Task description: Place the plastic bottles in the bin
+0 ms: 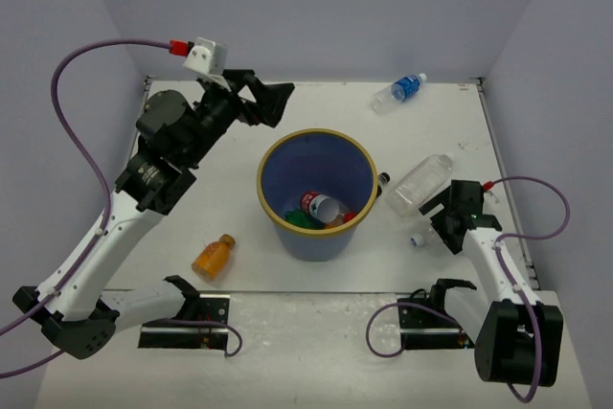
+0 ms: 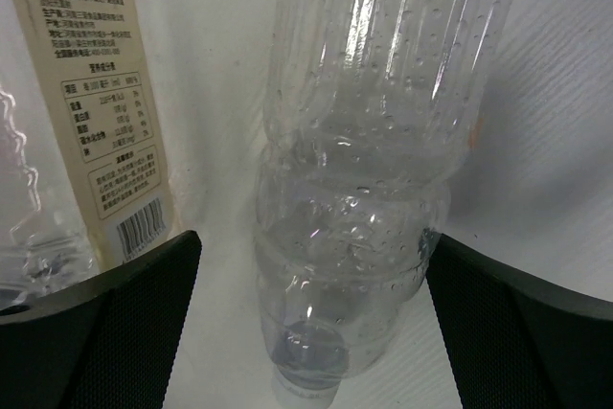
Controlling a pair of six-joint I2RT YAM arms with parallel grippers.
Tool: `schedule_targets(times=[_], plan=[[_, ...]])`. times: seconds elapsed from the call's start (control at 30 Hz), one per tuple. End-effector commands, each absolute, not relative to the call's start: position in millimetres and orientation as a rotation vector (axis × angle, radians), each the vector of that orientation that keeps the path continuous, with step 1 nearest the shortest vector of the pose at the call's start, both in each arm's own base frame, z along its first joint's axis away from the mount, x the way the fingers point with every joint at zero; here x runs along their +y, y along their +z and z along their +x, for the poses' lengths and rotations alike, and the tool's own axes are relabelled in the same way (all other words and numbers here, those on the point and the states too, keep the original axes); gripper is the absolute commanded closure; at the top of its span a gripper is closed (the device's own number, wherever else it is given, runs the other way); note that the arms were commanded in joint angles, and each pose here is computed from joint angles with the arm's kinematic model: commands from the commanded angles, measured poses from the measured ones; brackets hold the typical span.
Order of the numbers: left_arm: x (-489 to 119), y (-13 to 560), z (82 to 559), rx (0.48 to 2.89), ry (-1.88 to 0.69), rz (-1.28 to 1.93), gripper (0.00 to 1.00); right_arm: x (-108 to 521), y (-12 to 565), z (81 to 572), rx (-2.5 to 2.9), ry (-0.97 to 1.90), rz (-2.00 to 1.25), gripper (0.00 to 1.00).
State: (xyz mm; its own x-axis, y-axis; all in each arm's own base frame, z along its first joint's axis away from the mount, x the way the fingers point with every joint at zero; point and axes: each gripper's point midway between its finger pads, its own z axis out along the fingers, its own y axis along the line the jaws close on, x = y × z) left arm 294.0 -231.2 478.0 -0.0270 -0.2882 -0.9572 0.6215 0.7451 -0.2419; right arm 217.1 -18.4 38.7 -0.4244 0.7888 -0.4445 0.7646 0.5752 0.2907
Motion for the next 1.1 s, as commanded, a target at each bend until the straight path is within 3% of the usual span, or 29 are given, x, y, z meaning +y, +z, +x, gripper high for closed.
schedule_targets(times=[0.0,0.13,0.5,0.63,0.83,1.07], plan=[[-171.2,438.4,334.5,1.557,-0.386,-0.003,0.0,-15.1,38.8,235.5,2.245,0.12,1.245,0.01],[-130.7,386.6,344.1,1.655,-0.192,-0.199,0.0,-13.4,30.5,237.7,2.273,0.119,1.272,0.05],[-36.2,254.0,312.8,1.763,0.023,-0.625,0.0,-18.5,30.4,231.5,2.218,0.096,1.326,0.52],[-33.2,226.4,303.2,1.797,0.012,-0.685,0.0,-26.9,46.9,225.3,2.145,0.065,1.325,0.65],[-33.9,201.6,298.1,1.84,0.014,-0.724,0.0,-39.1,104.6,219.6,2.001,0.054,1.248,0.66],[-45.2,184.5,296.9,1.924,-0.011,-0.687,0.0,-6.7,256.3,241.9,1.714,0.349,0.722,0.72]])
